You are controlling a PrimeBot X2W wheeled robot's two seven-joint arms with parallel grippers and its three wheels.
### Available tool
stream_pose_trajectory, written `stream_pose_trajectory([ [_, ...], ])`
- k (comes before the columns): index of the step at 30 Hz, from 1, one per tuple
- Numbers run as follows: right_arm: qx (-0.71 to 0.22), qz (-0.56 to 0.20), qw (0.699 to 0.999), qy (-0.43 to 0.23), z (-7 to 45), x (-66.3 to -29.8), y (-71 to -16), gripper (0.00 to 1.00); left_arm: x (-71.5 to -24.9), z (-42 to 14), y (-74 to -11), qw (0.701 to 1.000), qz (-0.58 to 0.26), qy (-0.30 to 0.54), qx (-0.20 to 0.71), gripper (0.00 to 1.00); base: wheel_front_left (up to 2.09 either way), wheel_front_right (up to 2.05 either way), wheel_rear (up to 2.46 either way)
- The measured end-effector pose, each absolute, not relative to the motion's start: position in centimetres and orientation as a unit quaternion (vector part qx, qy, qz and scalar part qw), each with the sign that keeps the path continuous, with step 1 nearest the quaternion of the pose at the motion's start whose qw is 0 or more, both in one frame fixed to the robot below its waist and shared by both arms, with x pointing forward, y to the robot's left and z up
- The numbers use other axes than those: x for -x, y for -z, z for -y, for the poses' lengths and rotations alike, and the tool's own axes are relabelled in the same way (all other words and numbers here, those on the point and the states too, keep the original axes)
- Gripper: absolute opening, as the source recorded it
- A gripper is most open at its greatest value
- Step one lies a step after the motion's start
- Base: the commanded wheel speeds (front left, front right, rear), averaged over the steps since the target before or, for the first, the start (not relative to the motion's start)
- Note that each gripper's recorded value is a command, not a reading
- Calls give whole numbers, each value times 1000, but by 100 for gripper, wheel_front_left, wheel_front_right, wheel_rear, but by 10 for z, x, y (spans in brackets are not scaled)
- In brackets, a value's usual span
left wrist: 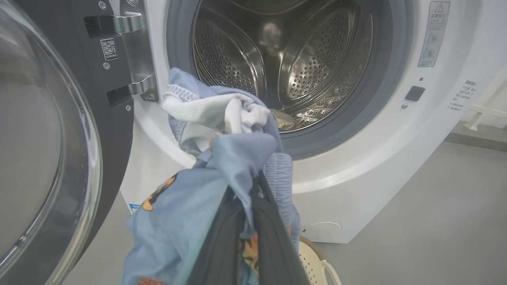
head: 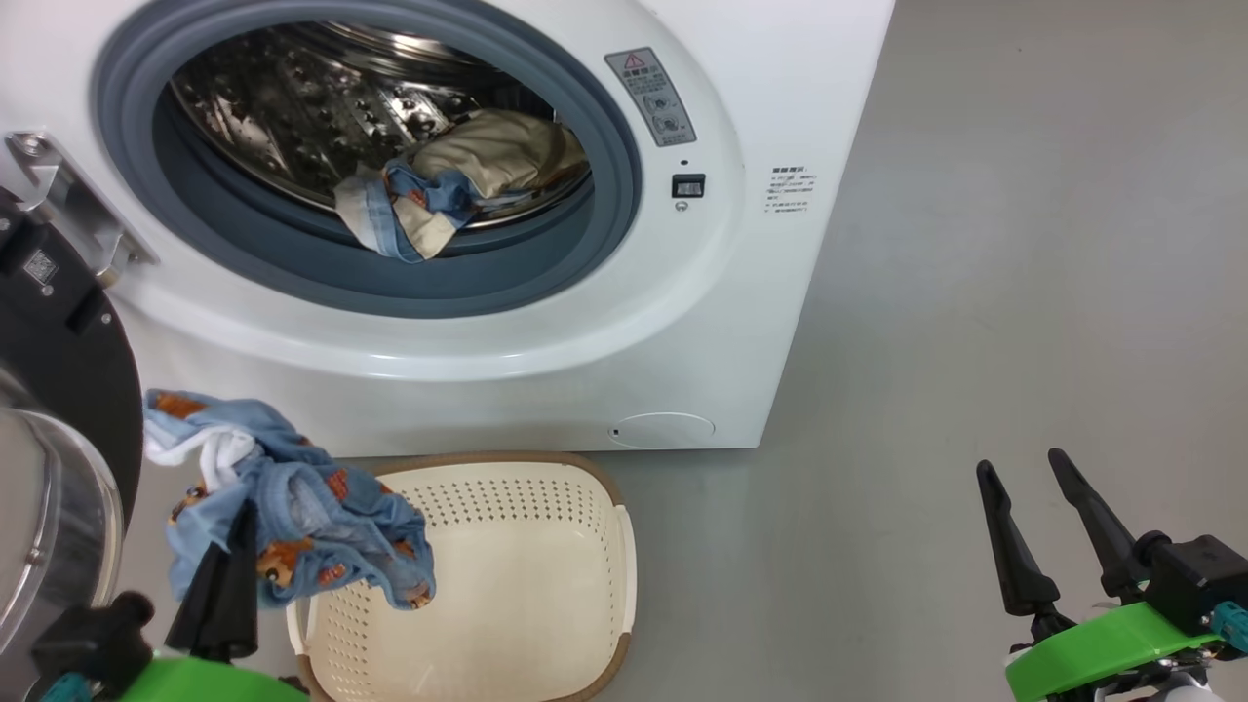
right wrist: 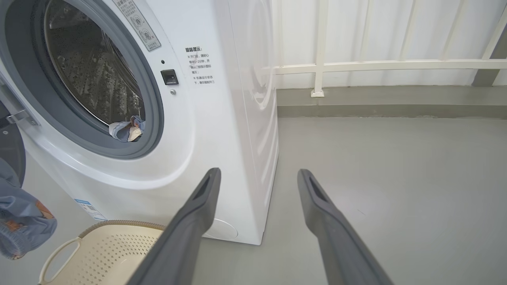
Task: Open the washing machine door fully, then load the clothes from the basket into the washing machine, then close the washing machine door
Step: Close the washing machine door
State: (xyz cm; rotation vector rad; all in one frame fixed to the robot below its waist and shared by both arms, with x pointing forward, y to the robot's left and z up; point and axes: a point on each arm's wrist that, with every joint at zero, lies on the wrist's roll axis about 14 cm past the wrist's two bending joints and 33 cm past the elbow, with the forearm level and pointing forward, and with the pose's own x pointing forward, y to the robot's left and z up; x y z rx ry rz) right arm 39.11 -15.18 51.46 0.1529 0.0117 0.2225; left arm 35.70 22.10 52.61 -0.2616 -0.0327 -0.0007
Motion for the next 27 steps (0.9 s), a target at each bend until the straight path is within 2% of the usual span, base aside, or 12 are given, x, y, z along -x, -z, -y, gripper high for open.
stream_pose_trajectory([
  [12, -78, -9, 991, -104, 156, -391, -512, 100, -333, -229, -528, 990, 24, -27, 137, 0, 0, 0, 0],
  [22, -80, -18, 992, -101, 157, -393, -504, 100, -340, -222, -526, 991, 21, -20, 130, 0, 0, 0, 0],
  [27, -84, -28, 991, -96, 158, -395, -496, 100, -361, -214, -534, 991, 35, -4, 131, 0, 0, 0, 0],
])
